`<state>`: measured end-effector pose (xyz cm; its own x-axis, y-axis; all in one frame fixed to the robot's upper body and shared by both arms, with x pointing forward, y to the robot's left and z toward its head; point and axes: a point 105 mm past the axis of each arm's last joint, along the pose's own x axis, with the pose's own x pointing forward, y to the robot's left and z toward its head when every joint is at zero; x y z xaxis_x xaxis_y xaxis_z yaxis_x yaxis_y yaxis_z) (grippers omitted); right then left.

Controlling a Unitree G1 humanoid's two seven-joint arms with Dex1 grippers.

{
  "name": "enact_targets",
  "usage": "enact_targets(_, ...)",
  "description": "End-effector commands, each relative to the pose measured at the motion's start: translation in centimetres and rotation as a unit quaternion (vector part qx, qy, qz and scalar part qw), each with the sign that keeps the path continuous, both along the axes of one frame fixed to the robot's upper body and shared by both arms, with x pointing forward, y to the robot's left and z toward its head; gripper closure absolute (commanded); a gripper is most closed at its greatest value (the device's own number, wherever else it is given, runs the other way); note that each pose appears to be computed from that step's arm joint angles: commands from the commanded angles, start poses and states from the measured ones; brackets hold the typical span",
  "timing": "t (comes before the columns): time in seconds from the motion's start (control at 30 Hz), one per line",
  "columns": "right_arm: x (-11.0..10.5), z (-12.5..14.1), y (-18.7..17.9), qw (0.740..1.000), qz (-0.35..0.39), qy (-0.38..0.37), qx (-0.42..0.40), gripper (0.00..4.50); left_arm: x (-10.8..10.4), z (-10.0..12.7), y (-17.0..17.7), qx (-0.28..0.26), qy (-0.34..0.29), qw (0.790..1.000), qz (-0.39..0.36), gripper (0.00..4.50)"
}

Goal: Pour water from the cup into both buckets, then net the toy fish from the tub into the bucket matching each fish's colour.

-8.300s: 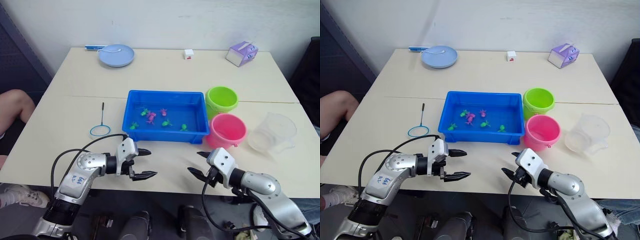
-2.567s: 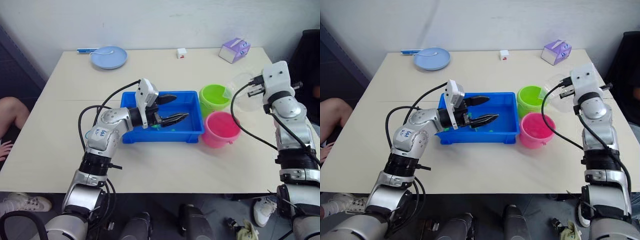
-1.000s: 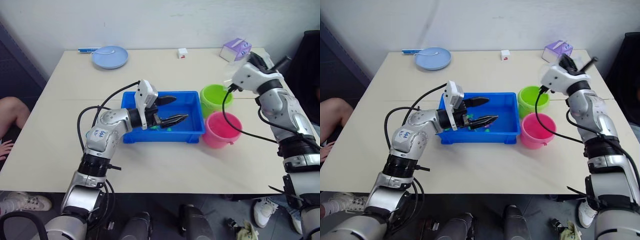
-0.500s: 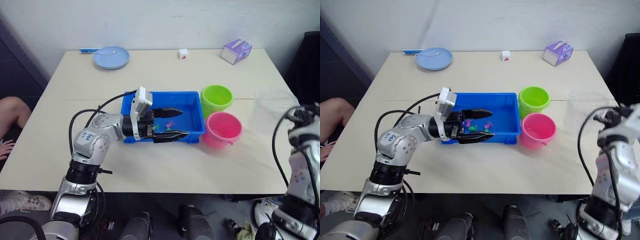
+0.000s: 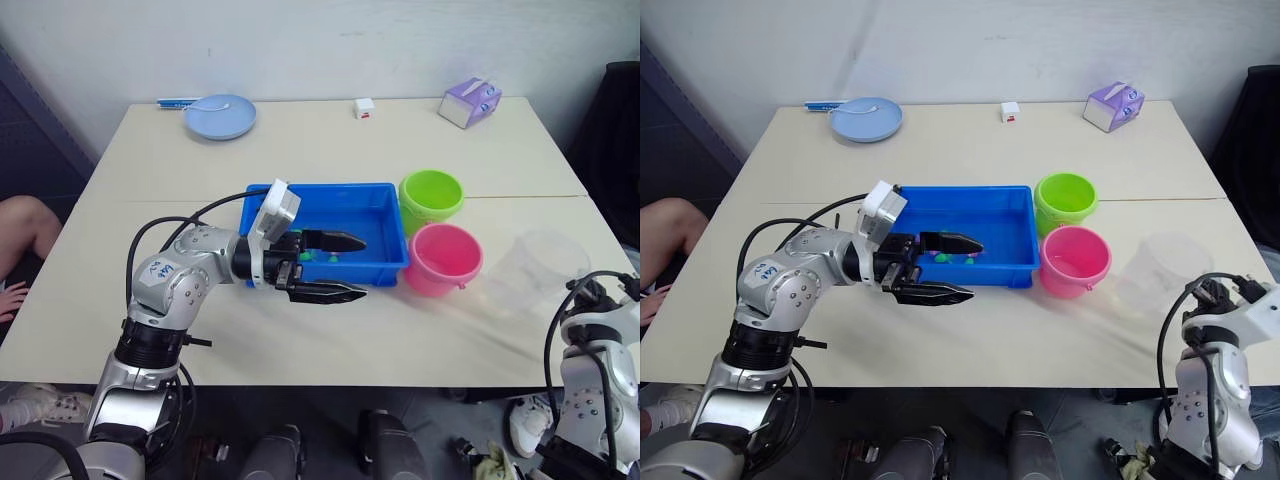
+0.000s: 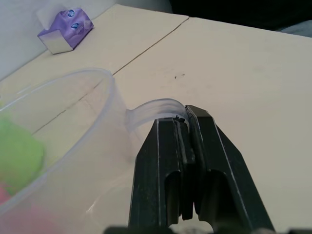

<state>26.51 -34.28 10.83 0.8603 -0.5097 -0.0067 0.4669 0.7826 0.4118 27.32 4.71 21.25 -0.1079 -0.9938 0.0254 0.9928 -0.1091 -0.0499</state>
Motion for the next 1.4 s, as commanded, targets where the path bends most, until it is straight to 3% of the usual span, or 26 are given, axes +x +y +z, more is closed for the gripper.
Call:
enact_targets(0.03,-0.5,-0.4,-0.3,1.000,-0.011,-0.004,-0.029,3.81,-0.6,1.0,-0.3,-0.006,-0.026,1.000,-0.015,0.00)
enact_targets(0.2,-1.6,-2.5,-0.6,0.998,-0.024,0.026,-0.055,3.81,-0.3,1.2,-0.5,-0.009,-0.032,0.999,-0.013,0.00)
enact_targets(0.47,-4.1,-3.8,-0.1,0.991,-0.025,0.075,-0.105,0.06,-0.3,1.2,-1.3,-0.014,-0.032,0.999,-0.027,0.00)
enact_targets(0.7,-5.5,-2.3,2.1,0.976,0.017,0.092,-0.195,0.02,-0.3,0.7,-2.3,-0.013,-0.029,0.998,-0.053,0.00)
enact_targets(0.93,-6.4,-0.3,1.8,0.967,0.024,0.092,-0.237,0.02,-0.2,0.7,-3.1,-0.017,-0.029,0.997,-0.072,0.00)
enact_targets(1.13,-9.1,2.1,1.9,0.961,0.037,0.093,-0.257,0.02,0.3,0.2,-3.3,-0.012,-0.028,0.997,-0.066,0.00)
enact_targets(1.3,-8.9,5.7,3.8,0.936,0.159,0.081,-0.304,0.02,1.5,-0.6,-2.5,-0.006,-0.019,1.000,-0.020,0.00)
enact_targets(1.4,-7.5,8.4,7.1,0.892,0.311,0.055,-0.323,0.02,2.5,-1.6,-0.3,0.006,0.001,0.999,0.052,0.00)
